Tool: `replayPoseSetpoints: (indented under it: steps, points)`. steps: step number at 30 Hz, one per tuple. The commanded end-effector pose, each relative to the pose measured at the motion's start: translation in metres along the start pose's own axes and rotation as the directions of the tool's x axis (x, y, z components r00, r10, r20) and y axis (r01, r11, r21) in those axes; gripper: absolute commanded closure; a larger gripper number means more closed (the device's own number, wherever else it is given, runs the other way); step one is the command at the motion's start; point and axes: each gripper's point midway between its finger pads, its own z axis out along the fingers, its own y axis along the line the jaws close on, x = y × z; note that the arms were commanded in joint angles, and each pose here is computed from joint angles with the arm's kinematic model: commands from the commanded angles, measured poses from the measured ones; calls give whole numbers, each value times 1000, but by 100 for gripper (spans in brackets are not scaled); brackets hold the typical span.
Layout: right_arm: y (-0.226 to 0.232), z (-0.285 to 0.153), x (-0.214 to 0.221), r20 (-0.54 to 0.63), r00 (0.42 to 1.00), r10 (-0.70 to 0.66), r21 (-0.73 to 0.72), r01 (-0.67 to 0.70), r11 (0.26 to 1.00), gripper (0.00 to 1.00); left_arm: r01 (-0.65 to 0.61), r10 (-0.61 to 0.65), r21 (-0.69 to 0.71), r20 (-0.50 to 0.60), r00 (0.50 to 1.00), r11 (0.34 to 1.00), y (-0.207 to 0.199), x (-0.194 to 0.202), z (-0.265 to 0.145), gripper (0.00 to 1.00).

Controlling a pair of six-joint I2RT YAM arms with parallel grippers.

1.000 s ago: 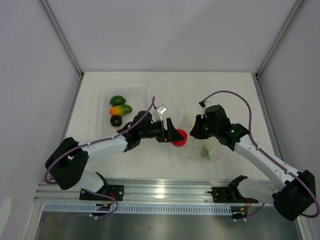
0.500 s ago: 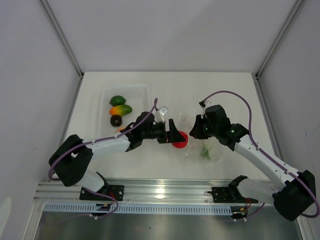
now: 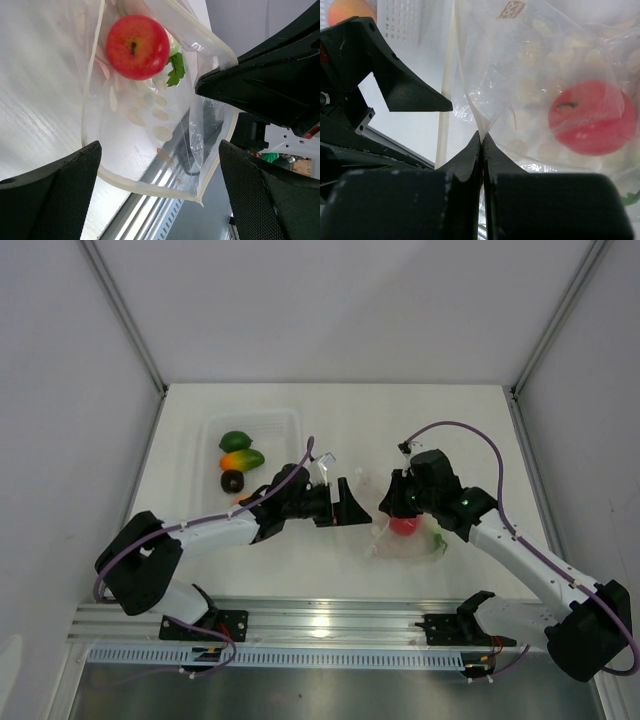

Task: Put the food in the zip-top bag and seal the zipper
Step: Place the fake fruit in the zipper food storage bag.

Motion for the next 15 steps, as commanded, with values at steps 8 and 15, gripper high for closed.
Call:
replayPoseSetpoints:
  steps: [8, 15]
  points:
    - [7, -6, -8, 43, 999, -3, -25, 4, 1000, 100, -126, 135, -61, 163, 977, 990, -23, -38, -28, 1]
    - [4, -4, -4, 33, 999, -2, -17, 3, 1000, 100, -61, 141, -275, 285, 948, 960, 4, -77, -66, 0]
